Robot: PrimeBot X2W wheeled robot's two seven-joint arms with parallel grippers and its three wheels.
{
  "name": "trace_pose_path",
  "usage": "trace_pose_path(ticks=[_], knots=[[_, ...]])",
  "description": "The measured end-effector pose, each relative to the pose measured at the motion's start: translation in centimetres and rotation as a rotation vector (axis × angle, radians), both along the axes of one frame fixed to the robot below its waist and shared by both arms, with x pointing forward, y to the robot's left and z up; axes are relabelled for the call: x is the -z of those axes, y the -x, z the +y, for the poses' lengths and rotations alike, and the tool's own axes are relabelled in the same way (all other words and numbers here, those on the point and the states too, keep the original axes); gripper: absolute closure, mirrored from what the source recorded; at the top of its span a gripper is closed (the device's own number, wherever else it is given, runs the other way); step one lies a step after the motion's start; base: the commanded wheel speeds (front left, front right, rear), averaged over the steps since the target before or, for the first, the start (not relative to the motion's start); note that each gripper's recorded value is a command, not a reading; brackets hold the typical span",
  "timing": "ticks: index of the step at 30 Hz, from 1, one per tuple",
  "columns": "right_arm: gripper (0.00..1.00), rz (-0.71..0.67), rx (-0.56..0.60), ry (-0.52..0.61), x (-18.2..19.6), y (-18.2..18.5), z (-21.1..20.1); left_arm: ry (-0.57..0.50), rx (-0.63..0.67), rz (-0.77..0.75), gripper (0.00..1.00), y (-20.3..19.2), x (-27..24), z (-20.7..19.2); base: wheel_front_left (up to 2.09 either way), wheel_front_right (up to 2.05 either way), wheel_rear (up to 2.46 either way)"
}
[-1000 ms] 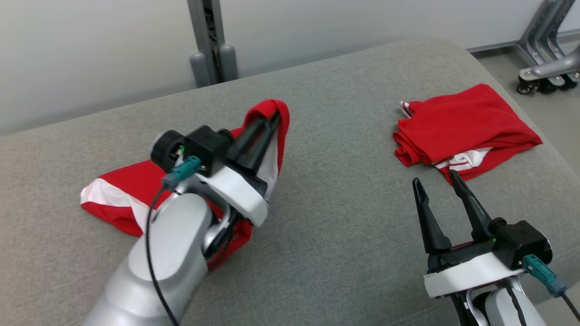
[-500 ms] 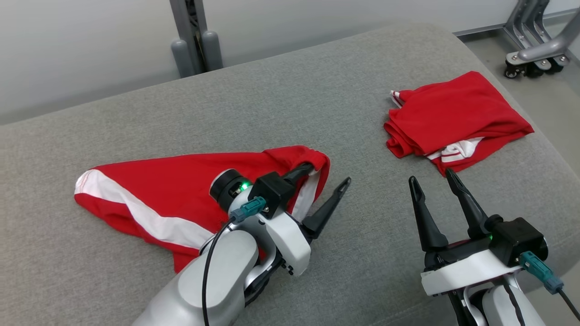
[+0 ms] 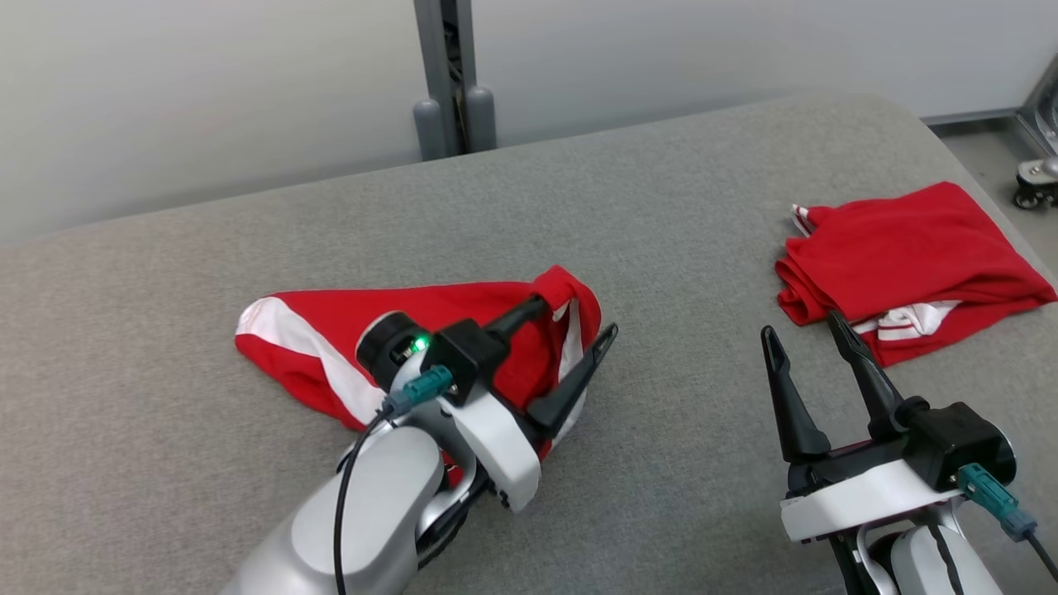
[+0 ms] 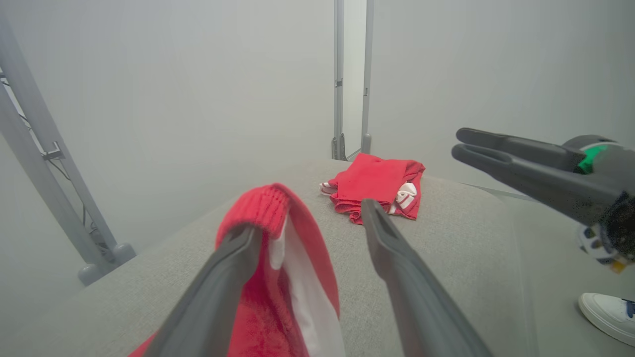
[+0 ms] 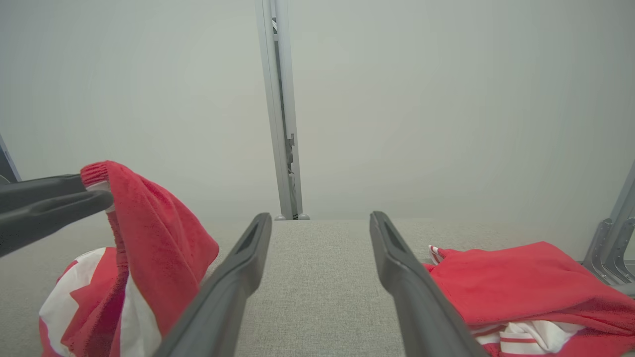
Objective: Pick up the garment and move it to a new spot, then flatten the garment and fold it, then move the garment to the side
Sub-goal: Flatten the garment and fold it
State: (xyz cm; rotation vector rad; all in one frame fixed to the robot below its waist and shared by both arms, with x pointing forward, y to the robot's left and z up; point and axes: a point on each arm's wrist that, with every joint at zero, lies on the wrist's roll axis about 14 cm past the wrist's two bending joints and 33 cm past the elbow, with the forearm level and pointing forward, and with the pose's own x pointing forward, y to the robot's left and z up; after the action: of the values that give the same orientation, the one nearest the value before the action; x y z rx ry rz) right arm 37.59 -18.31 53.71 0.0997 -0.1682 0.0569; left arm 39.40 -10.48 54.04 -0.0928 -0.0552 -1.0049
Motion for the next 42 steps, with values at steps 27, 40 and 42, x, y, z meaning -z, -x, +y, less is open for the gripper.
trace_pose_path(ticks=[27,40,42], knots=[[0.0,-0.063,-0.094,0.005,-1.9,0.3,3.3,0.167,-0.75,-0.046,0.0,-3.8,-3.4,21.4,0.0,0.0,0.0],[0.0,-0.031,-0.166,0.008,-0.8,0.2,5.7,0.109,-0.983,0.045,0.0,0.6,2.4,28.0,0.0,0.0,0.0],[0.0,-0.027,-0.176,0.008,-0.7,0.1,6.0,0.109,-0.987,0.049,0.0,0.7,2.6,28.3,0.0,0.0,0.0]])
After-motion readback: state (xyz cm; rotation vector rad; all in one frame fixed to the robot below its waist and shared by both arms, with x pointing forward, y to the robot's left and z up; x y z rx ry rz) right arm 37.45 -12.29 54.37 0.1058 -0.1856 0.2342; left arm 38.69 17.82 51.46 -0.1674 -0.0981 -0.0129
